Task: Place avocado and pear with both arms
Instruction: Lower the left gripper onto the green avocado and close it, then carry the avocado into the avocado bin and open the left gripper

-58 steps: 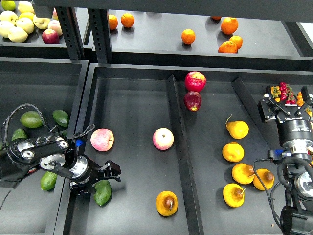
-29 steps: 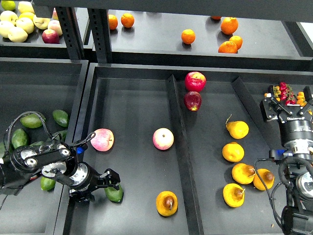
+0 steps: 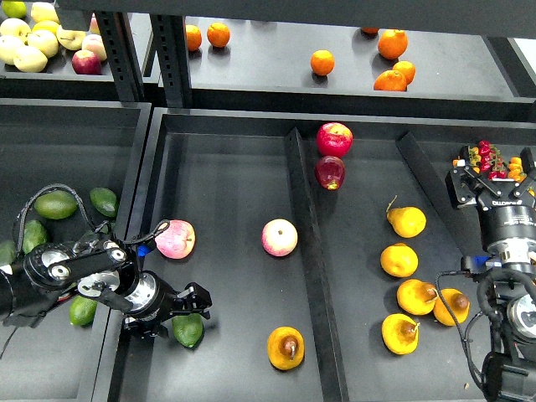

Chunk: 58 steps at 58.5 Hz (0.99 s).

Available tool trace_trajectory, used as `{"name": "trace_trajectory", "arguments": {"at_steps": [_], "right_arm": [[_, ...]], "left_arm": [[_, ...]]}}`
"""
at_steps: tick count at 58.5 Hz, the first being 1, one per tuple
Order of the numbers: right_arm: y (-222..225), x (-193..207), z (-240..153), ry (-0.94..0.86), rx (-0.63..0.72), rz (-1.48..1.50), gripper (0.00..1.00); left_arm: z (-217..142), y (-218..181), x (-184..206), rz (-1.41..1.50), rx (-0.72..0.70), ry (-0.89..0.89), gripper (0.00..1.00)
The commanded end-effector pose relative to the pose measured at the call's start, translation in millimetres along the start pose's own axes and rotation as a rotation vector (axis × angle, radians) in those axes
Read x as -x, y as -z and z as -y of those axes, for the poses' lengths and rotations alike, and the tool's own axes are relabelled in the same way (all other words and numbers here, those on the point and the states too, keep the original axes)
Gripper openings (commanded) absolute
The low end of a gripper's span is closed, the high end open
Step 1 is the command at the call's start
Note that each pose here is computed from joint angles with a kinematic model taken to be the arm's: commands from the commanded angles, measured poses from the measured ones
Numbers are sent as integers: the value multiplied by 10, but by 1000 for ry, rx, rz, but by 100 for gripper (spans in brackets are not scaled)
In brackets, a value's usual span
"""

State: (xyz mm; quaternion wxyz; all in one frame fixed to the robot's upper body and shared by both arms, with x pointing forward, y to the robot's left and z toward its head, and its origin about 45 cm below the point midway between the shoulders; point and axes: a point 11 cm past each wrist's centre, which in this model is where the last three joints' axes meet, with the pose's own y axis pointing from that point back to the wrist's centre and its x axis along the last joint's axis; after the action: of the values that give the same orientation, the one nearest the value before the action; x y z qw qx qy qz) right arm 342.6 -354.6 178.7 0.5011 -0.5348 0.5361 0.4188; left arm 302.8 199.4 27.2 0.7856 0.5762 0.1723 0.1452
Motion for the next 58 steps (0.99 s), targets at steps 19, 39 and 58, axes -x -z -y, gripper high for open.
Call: {"name": "trace_trajectory", "arguments": {"at_steps": [19,39,58], "right_arm": [[-1,25,-6,29,1,-5,100],[4,32,-6,32,0,-5,100],[4,29,-7,32,-1,-4,100]], "left_arm": [[64,-1,6,20,-31,-9,91],[117,-25,53,34,-39,-5,71],[176,-87,111,113,-57,-24,51]]}}
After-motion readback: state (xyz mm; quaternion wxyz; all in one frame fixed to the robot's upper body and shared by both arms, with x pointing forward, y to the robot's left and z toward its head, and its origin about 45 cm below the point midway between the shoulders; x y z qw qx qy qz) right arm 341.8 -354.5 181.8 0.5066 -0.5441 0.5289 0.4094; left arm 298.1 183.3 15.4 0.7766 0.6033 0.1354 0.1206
